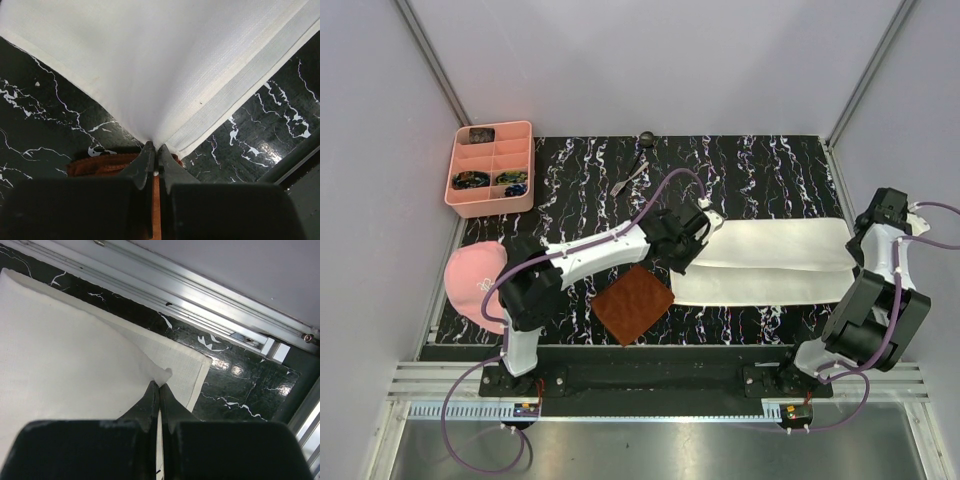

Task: Fold the napkin into a case and place the utensils inside
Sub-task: Fold and flatten the napkin at the corner of the board.

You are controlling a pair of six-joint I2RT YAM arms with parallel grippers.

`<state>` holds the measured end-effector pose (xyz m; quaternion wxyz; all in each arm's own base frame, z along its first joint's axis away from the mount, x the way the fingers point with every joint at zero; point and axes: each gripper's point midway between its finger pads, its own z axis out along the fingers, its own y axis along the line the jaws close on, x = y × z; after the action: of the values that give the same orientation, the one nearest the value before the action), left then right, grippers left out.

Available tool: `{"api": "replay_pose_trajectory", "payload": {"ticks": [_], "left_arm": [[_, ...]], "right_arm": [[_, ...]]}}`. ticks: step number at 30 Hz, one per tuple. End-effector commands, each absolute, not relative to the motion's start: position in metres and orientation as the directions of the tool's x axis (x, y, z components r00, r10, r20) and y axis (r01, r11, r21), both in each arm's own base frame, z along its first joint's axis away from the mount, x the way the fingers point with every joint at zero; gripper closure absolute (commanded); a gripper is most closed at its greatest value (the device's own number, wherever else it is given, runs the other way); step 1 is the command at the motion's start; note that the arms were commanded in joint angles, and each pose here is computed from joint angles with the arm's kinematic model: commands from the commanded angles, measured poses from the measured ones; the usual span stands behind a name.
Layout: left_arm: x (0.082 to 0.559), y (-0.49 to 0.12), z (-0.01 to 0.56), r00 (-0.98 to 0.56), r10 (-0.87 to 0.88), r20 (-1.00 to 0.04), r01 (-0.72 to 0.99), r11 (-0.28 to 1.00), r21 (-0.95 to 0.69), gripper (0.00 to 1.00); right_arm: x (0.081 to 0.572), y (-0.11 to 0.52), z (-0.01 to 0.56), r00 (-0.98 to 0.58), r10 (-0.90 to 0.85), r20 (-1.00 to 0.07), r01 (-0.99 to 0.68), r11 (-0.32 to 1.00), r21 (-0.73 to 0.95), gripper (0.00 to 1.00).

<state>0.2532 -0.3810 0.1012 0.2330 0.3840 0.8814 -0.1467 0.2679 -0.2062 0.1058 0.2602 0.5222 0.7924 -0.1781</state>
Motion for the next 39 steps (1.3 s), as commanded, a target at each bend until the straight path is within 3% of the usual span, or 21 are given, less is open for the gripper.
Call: {"api": "replay_pose_trajectory", "payload": {"ticks": [1, 29, 39], "left_arm": [[0.242, -0.379, 0.102, -0.594, 0.622, -0.51, 0.76, 0.643, -0.1, 1.0], [0.225, -0.374, 0.077, -0.595, 0.69, -0.412, 0.787, 0.605, -0.123, 1.0], [0.223, -0.376, 0.071, -0.6, 0.695, -0.396, 0.787, 0.601, -0.138, 1.0]], "right_arm": [[0.256, -0.206, 0.105, -0.276, 0.746, -0.606, 0.941, 0.339, -0.012, 1.0], [0.209, -0.198, 0.05, -0.285, 0.824, -0.489, 0.957, 0.217, -0.192, 1.0], [0.202, -0.203, 0.038, -0.299, 0.825, -0.478, 0.946, 0.193, -0.259, 0.94]]}}
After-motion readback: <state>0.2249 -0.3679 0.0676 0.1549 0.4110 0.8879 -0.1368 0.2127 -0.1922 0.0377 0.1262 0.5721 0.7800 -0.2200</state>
